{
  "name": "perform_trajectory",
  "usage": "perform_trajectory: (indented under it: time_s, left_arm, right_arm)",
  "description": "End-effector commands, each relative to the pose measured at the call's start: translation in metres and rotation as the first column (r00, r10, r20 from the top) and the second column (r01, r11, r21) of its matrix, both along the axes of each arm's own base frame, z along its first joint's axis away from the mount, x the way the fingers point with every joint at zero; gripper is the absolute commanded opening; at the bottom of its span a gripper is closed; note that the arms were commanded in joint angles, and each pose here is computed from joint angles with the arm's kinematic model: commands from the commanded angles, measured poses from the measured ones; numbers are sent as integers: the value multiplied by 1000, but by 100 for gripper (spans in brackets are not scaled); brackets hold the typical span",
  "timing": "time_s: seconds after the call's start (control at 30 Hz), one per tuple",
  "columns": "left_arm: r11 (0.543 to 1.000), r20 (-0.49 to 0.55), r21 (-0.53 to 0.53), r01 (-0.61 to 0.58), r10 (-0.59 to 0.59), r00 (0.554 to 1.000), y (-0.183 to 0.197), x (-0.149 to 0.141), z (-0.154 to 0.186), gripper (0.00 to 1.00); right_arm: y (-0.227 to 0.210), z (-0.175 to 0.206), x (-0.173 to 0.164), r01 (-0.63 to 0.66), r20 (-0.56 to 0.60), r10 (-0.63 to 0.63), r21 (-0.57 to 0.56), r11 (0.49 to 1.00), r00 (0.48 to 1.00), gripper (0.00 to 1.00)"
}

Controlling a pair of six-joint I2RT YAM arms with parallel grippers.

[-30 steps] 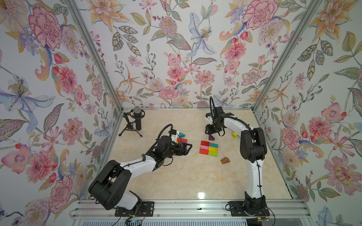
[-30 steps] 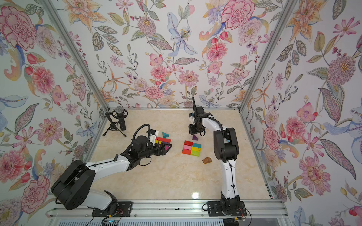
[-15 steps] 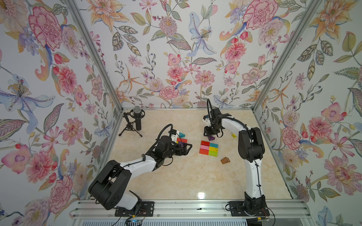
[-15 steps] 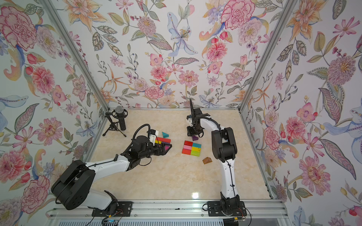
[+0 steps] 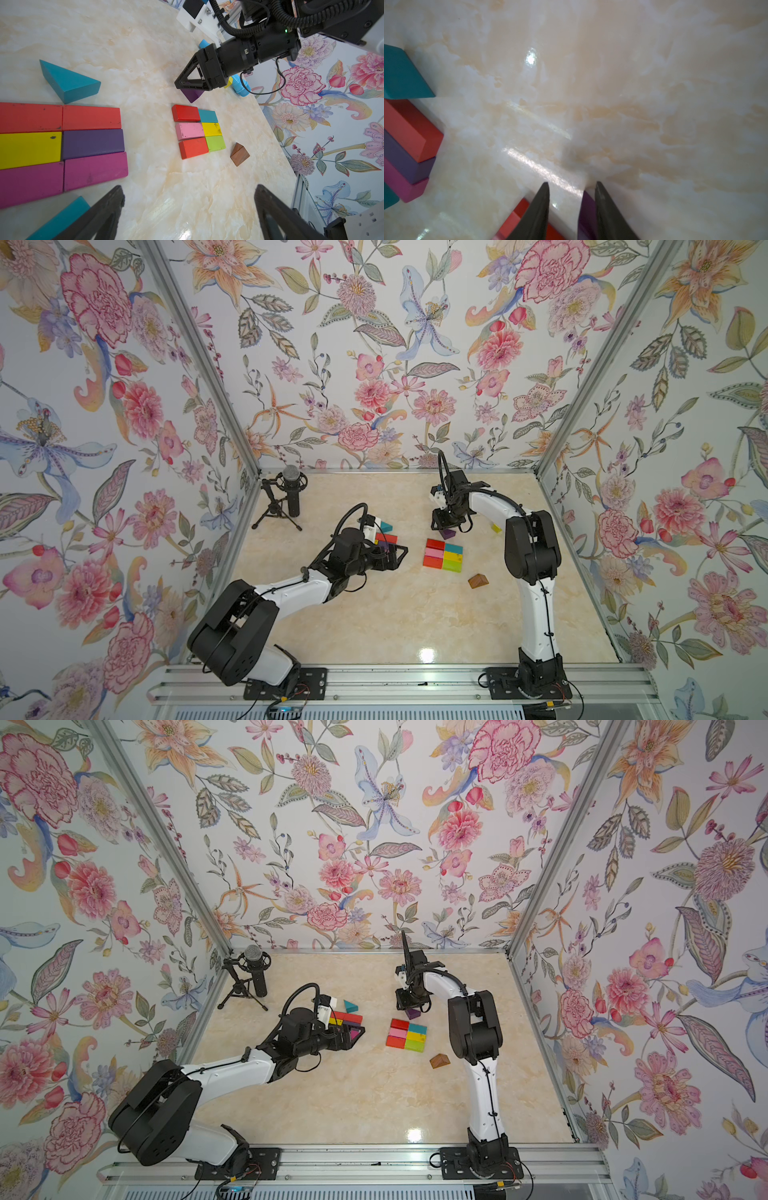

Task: Assemble a piece of candy with building blocks
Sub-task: Assemble the building block at the center of the board.

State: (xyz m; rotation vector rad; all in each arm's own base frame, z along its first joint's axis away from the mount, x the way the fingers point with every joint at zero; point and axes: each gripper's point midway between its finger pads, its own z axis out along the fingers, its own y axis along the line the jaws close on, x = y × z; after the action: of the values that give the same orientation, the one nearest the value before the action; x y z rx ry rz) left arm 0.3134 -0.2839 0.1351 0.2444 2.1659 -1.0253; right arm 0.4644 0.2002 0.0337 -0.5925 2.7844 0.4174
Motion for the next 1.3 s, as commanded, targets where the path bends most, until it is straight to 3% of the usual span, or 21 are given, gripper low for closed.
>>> perform_trajectory:
  time_s: [0.0, 0.37, 1.27]
  left_arm:
    - [996, 100, 85, 42, -50, 994, -17, 3, 17, 99]
    - [953, 186, 286, 103, -161, 969, -57, -6, 21, 99]
    - [952, 190, 278, 132, -189, 963, -67, -16, 21, 99]
  right_arm:
    - [-2, 23, -2, 26, 20, -26, 17, 1000, 999, 40]
    - [-16, 31, 2, 78, 21, -79, 37, 996, 997, 39]
    - [-14, 20, -19, 75, -33, -74, 39, 996, 997, 35]
